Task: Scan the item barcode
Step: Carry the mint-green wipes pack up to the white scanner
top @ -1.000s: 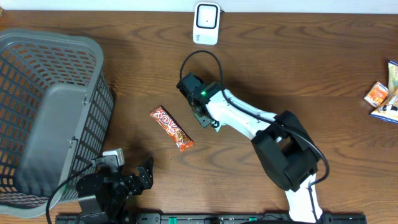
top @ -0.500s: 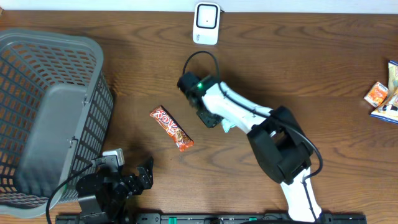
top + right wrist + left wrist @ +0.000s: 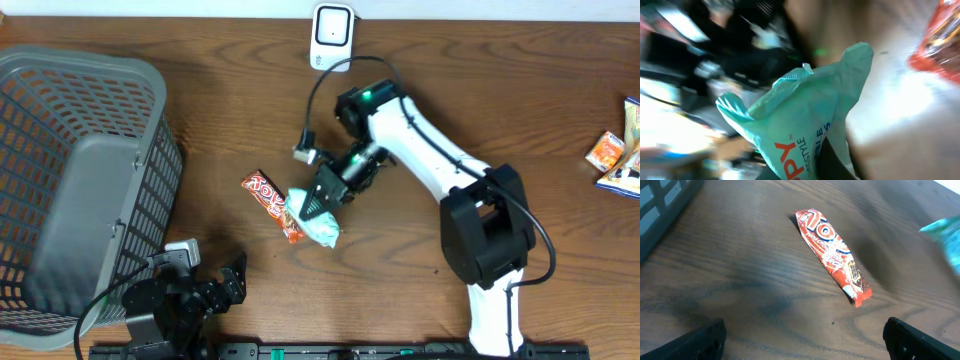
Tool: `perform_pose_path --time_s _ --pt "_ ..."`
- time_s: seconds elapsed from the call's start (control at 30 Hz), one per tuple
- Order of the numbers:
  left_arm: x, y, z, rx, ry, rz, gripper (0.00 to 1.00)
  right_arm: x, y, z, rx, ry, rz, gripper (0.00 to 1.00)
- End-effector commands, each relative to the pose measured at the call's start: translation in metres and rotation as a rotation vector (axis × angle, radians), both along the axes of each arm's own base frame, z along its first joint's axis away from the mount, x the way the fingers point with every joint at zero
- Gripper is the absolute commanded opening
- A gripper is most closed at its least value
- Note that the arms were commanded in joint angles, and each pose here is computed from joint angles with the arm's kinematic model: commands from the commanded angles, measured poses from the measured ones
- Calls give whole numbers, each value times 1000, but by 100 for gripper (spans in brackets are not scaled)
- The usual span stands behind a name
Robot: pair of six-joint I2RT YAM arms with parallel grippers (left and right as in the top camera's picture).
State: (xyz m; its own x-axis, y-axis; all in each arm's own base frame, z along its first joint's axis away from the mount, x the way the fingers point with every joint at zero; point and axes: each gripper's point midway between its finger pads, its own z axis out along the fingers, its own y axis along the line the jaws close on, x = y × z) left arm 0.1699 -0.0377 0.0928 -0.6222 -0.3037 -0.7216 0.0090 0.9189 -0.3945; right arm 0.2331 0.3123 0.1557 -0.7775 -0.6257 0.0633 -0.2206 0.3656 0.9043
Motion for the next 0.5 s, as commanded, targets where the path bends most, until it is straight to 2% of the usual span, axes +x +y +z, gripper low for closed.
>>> perform_pose_path --time_s 0.0,0.1,0.47 --pt "0 1 -1 2 4 7 98 8 6 39 -42 308 -197 2" --pt "0 1 -1 2 4 7 98 9 2 40 -127 423 -253 1" --pt "0 1 -1 2 4 7 98 7 -5 42 -115 404 -239 1"
